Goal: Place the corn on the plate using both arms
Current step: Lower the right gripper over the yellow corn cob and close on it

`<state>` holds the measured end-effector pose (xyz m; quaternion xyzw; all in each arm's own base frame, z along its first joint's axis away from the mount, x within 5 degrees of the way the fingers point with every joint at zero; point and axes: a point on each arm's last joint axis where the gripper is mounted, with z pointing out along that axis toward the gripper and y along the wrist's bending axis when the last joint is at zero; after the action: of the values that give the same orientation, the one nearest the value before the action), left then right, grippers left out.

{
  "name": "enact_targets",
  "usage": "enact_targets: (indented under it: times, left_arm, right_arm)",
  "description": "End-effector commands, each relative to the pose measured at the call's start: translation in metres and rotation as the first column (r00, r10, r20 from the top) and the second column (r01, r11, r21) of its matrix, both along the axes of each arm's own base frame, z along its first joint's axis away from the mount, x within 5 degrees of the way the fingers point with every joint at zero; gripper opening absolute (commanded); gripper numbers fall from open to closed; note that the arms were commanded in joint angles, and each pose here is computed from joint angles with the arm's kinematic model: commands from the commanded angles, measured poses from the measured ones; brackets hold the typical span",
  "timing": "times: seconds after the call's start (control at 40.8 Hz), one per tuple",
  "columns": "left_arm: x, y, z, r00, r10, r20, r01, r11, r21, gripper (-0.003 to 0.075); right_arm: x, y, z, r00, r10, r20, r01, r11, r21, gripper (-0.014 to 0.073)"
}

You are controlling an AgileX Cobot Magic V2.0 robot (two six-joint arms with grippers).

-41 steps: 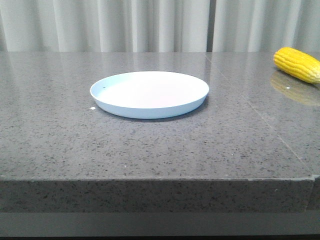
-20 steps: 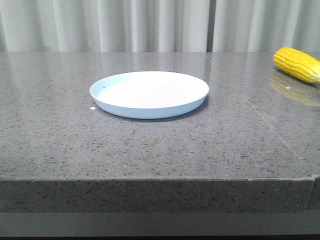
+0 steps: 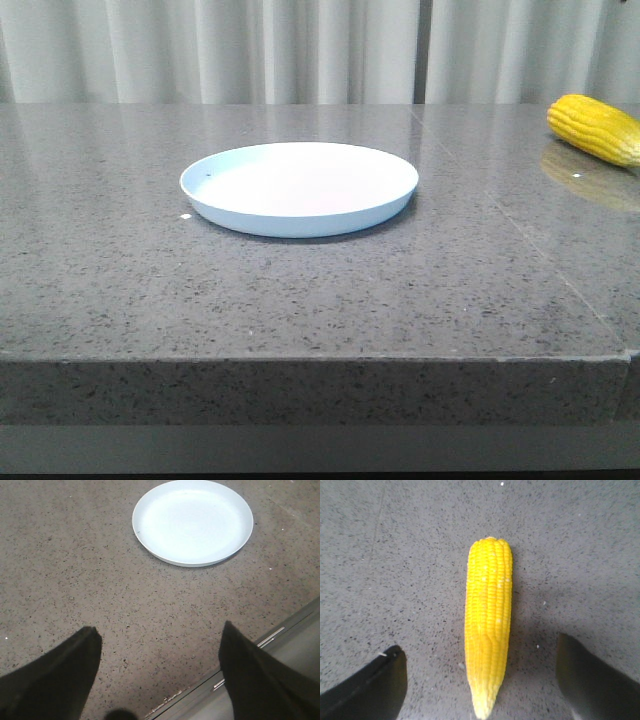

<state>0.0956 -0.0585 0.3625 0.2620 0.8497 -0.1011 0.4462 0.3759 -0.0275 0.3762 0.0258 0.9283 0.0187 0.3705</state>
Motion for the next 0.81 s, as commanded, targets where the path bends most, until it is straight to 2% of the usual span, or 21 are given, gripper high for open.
enact_targets:
  times: [0.0, 0.196, 0.392, 0.784]
  left_arm:
    - [0.002, -0.002, 0.014, 0.996, -0.004, 0.085, 0.009, 0.998, -0.060, 0.0482]
    - [0.002, -0.002, 0.014, 0.996, -0.004, 0.085, 0.009, 0.998, -0.060, 0.0482]
    - [0.002, -0.002, 0.014, 0.996, -0.004, 0.085, 0.009, 0.998, -0.060, 0.0482]
    - [0.002, -0.002, 0.014, 0.996, -0.004, 0.085, 0.009, 0.998, -0.060, 0.0482]
  right_arm:
    - [0.009, -0.003, 0.015, 0.997, -0.004, 0.079, 0.004, 1.000, -0.011, 0.0627]
    - [0.034, -0.005, -0.017, 1.000, -0.005, 0.016, 0.006, 1.000, -0.005, 0.0625]
    - [0.053, -0.008, -0.041, 1.000, -0.011, 0.003, 0.011, 1.000, -0.003, 0.0625]
    - [0.074, -0.010, -0.070, 1.000, -0.020, 0.012, 0.020, 1.000, -0.005, 0.0625]
